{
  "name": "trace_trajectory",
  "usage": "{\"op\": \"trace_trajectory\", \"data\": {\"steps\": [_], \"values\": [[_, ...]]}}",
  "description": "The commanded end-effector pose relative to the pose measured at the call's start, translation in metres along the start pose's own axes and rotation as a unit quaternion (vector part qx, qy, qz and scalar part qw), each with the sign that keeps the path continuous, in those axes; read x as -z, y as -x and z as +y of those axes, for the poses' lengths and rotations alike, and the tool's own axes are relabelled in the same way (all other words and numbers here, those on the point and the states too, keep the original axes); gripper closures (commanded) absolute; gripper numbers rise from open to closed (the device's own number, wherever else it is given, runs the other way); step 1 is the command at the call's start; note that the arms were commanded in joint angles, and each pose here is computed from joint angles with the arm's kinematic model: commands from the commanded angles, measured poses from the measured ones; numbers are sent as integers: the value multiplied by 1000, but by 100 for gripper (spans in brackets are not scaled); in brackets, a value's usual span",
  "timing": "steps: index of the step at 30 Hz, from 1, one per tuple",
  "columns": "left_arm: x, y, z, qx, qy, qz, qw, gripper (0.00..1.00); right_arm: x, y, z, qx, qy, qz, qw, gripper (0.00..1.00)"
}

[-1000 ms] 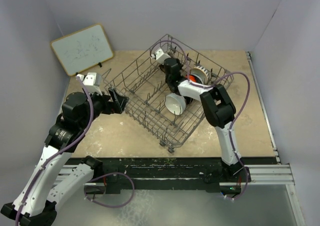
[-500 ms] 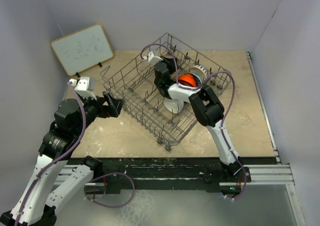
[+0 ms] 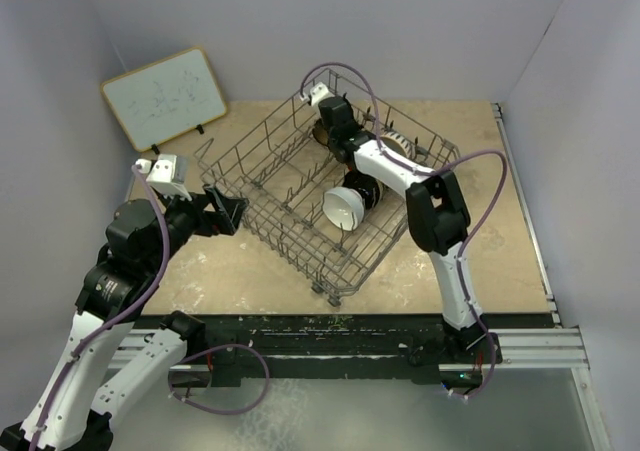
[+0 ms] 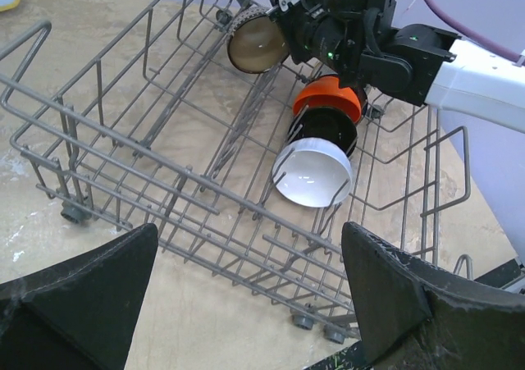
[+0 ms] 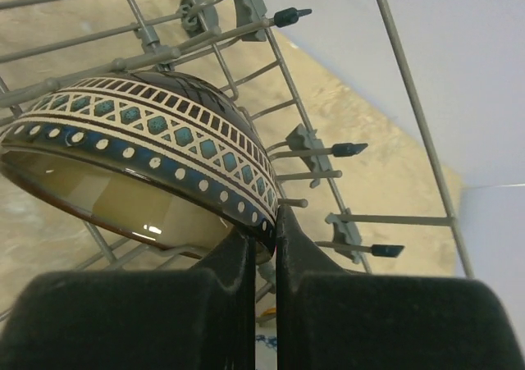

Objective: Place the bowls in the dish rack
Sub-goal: Adjust the bowl in the dish rack.

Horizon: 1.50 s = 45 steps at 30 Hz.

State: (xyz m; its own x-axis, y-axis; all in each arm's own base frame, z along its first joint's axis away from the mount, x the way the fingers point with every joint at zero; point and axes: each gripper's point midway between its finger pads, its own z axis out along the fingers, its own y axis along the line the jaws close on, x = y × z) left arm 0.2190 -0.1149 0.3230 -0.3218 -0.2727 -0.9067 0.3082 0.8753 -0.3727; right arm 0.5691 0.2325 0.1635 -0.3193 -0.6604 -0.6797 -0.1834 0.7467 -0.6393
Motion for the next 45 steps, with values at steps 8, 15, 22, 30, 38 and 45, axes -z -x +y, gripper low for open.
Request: {"op": "trace_trajectory", "data": {"steps": [8, 15, 22, 30, 38, 45], "values": [[-3, 2, -1, 7, -1, -4, 1000, 5, 104, 143, -160, -421, 52, -320, 847, 100], [-8, 1, -1, 7, -1, 1, 1000, 5, 112, 149, -177, -446, 41, -361, 818, 100], [-8, 0, -1, 8, -1, 1, 1000, 5, 110, 127, -179, -439, -46, -321, 838, 100], [-5, 0, -6, 7, -16, 0, 1000, 5, 136, 89, -169, -394, -270, -202, 855, 100], [5, 1, -5, 0, -15, -3, 1000, 4, 147, 68, -145, -313, -358, -136, 869, 100], [10, 0, -2, 0, -11, -7, 1000, 4, 159, 55, -128, -210, -418, -105, 878, 100]]}}
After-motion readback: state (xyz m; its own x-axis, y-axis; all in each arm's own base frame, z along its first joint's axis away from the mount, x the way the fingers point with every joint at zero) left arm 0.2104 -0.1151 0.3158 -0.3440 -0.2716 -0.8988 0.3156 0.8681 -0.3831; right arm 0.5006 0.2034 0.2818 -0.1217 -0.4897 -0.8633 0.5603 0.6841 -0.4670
